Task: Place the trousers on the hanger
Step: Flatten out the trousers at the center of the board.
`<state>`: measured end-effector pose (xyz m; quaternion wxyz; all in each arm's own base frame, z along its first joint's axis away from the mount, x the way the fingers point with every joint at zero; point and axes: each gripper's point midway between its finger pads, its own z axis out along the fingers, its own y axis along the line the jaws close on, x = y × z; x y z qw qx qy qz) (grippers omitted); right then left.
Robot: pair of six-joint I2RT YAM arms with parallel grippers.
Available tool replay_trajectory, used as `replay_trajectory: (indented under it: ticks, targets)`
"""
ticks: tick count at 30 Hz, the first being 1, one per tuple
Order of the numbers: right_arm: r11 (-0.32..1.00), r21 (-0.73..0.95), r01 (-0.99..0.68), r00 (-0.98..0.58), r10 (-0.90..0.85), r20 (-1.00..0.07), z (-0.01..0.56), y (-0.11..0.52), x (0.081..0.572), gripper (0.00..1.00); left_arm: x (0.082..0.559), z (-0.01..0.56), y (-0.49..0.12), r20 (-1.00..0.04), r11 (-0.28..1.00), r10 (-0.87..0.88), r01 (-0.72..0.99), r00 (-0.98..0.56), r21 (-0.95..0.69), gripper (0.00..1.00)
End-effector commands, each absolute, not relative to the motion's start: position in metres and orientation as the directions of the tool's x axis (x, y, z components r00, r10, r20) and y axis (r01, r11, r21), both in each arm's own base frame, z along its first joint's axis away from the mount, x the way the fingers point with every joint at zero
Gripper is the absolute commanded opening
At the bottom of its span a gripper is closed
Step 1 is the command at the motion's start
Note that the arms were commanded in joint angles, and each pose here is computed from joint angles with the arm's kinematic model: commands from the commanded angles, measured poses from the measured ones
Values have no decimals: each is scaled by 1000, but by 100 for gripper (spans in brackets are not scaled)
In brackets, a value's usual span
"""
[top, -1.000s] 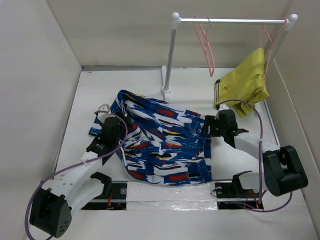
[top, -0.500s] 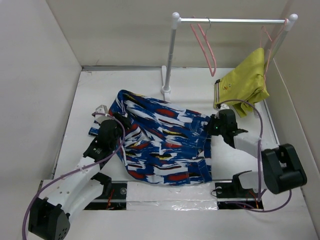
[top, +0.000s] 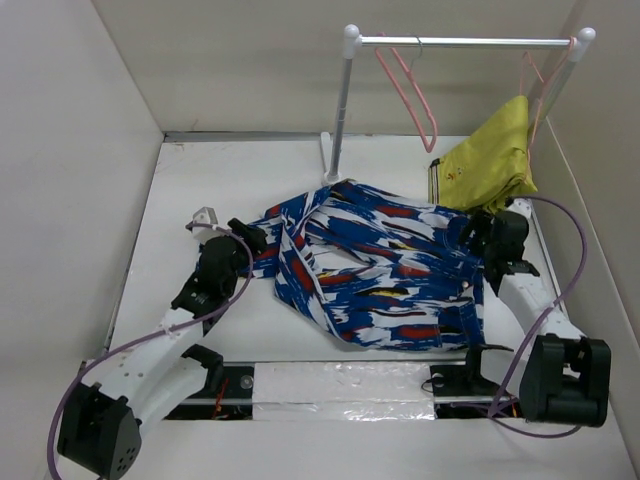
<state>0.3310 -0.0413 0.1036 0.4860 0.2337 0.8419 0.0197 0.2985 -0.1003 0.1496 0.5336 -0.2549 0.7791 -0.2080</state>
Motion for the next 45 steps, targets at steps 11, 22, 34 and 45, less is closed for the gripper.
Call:
replay_trajectory:
  ticks: [11,22,34,45]
  targets:
    - [858,296,-419,-488,62,-871,134,167,253,0,297,122,-67,-730,762,-640,-323,-238,-562,65]
    - [671,132,-729,-365,-219,-905,176,289,242,45,358,114,-33,-719,697,-670,-491,-186,-522,75]
    - [679,94,-728,-313,-207,-927,172,274,234,46,389,44,17,-705,536,-617,-843,-350,-51,62]
    - [714,124,-689,-293,-117,-949,178,244,236,46,357,38,38,-660,519,-637,-855,-398,15,62]
